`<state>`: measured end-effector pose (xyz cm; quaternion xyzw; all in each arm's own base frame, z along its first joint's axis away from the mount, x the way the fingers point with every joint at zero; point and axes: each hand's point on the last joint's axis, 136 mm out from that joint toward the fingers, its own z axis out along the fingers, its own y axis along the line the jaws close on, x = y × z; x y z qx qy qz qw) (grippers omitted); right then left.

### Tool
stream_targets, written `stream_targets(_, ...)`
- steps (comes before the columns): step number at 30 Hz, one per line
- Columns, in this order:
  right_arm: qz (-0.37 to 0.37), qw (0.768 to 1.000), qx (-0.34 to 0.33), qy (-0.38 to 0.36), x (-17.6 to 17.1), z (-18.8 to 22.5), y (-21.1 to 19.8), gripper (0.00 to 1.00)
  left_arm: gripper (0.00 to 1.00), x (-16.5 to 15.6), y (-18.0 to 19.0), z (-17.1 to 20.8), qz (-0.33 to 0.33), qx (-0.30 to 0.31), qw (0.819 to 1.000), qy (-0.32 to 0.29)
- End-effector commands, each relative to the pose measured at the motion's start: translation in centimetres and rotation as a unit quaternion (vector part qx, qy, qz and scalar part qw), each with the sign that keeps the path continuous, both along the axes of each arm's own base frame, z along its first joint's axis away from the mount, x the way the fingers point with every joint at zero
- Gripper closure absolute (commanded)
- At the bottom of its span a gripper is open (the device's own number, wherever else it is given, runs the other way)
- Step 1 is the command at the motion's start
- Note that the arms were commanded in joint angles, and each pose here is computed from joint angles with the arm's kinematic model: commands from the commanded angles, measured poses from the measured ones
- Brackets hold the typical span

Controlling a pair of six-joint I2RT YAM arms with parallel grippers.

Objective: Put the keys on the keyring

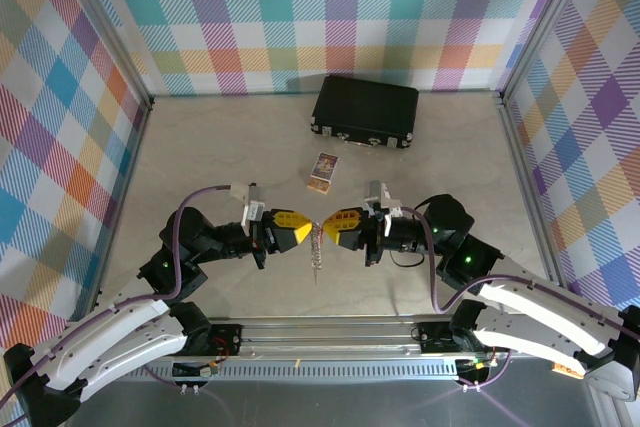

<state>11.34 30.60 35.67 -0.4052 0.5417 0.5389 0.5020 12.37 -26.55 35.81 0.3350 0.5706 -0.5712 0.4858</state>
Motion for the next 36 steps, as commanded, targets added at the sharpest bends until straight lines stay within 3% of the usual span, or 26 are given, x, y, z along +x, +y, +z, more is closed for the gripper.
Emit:
stream_targets(1,-0.003,1.000,0.018,-0.022,-0.33,0.90,-0.36,1.00,1.00,-0.54,0.27,1.41,-0.003,-0.017,1.000,-0.024)
stream_targets(36,0.000,0.999,0.023,-0.027,-0.13,0.92,0.07,1.00,1.00,-0.59,0.19,1.29,-0.007,-0.016,1.000,-0.021)
